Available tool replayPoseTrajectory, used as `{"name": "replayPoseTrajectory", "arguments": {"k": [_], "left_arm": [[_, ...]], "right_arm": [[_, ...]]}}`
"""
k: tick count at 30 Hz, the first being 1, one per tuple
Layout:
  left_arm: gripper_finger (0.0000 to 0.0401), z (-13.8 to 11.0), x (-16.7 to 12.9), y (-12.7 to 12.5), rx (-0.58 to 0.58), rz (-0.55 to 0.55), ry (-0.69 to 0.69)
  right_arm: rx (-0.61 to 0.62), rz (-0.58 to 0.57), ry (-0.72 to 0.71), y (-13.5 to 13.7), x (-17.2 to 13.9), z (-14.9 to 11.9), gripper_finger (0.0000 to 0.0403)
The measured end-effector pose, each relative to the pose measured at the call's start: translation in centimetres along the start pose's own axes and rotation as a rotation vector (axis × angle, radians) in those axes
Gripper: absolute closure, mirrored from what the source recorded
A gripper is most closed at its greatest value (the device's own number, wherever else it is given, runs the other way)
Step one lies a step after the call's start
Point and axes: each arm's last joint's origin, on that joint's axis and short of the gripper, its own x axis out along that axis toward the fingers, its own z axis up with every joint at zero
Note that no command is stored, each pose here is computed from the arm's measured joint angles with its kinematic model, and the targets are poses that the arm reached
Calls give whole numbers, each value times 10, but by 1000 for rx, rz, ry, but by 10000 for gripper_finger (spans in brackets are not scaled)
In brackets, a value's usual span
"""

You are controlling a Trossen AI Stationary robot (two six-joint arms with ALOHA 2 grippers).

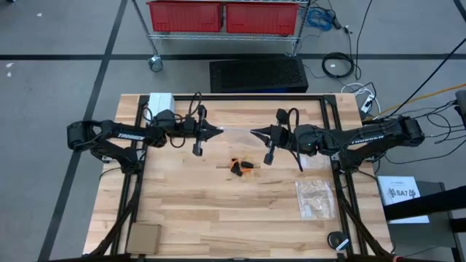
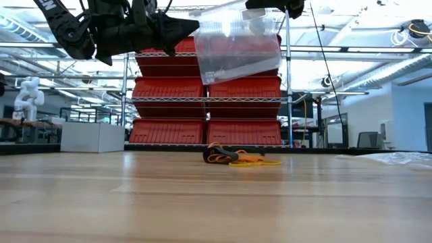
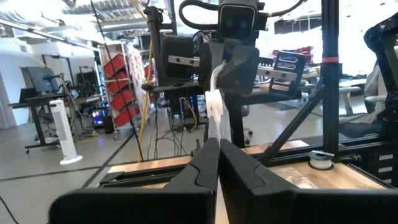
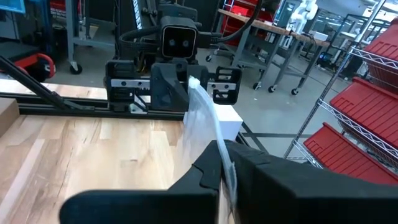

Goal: Sort rubber bands
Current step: Open the top left transparent zip bag

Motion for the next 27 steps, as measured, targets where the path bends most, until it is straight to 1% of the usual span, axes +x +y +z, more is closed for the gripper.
{"name": "replayPoseTrajectory", "arguments": {"k": [7, 11, 15, 19, 23, 27], "left_arm": [[353, 2, 2, -4, 5, -16, -20], [347, 2, 2, -4, 7, -17, -23], [360, 2, 2, -4, 5, -17, -19], [393, 2, 2, -4, 14, -17, -20], [396, 2, 2, -4, 36, -16, -20], [398, 2, 2, -4, 39, -16, -18]], "right_arm": [[0, 0, 1, 0, 0, 0, 403], [0, 0, 1, 0, 0, 0, 403], [1, 0, 1, 0, 0, 0, 403], [-3, 1, 3, 0, 0, 0, 403], [-6, 51, 27, 1, 0, -3, 403], [11, 50, 60, 1, 1, -7, 394]]}}
